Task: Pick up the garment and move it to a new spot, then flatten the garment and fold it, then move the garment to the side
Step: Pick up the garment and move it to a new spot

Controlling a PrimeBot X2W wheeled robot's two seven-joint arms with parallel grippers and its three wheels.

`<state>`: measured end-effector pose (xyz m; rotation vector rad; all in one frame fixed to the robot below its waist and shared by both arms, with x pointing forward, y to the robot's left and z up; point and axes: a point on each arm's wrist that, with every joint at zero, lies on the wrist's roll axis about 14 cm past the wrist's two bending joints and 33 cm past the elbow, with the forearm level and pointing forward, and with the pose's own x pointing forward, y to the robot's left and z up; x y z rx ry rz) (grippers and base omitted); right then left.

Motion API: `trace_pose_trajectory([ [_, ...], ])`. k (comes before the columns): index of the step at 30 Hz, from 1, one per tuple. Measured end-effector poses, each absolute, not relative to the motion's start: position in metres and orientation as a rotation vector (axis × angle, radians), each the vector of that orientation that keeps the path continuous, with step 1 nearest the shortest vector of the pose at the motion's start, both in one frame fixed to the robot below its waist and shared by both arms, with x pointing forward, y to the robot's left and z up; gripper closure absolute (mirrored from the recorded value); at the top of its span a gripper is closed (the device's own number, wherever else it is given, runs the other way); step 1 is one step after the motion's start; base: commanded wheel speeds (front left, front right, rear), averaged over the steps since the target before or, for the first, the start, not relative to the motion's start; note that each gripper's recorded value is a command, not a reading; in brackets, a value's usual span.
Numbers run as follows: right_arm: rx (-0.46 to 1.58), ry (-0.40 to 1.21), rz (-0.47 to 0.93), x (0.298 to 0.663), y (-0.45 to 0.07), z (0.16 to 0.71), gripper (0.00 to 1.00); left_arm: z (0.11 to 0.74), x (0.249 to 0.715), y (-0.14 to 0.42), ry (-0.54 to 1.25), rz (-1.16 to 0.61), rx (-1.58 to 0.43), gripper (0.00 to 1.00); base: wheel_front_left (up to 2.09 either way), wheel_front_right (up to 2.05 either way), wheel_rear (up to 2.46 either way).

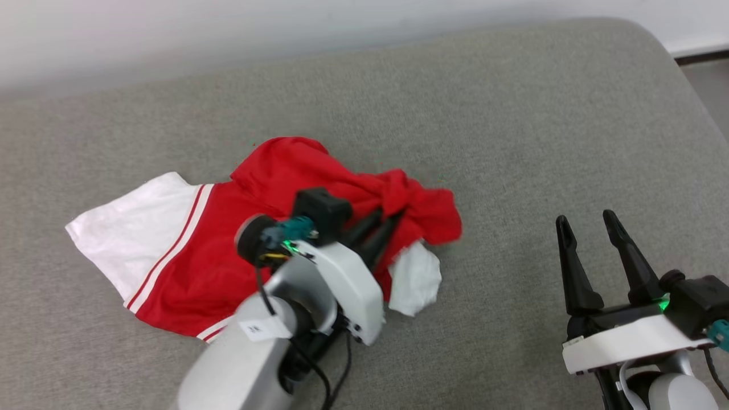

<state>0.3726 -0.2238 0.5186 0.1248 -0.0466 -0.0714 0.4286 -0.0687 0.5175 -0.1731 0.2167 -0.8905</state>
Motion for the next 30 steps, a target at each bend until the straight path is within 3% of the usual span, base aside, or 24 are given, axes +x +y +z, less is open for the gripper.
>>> trace_pose_trajectory([
  [12,0.127,-0.005,-0.04,0.395,-0.214,0.498,0.0,0.444,0.389,-0.087,0.398,-0.942,-0.192,1.0,0.0,0.0,0.0],
  [13,0.125,-0.005,-0.035,0.396,-0.213,0.498,0.0,0.445,0.388,-0.087,0.393,-0.939,-0.198,0.75,0.0,0.0,0.0],
  [14,0.124,-0.006,-0.031,0.397,-0.212,0.498,0.0,0.446,0.387,-0.086,0.385,-0.937,-0.197,0.21,0.0,0.0,0.0],
  [15,0.123,-0.007,-0.029,0.397,-0.211,0.499,0.0,0.449,0.386,-0.086,0.369,-0.936,-0.199,0.0,0.0,0.0,0.0],
  [21,0.114,-0.012,-0.007,0.39,-0.204,0.508,0.0,0.494,0.385,-0.081,0.177,-0.904,-0.239,0.0,0.0,0.0,0.0],
  [30,0.103,-0.016,0.034,0.369,-0.191,0.521,0.0,0.539,0.393,-0.02,-0.058,-0.656,-0.232,0.0,0.0,0.0,0.0],
])
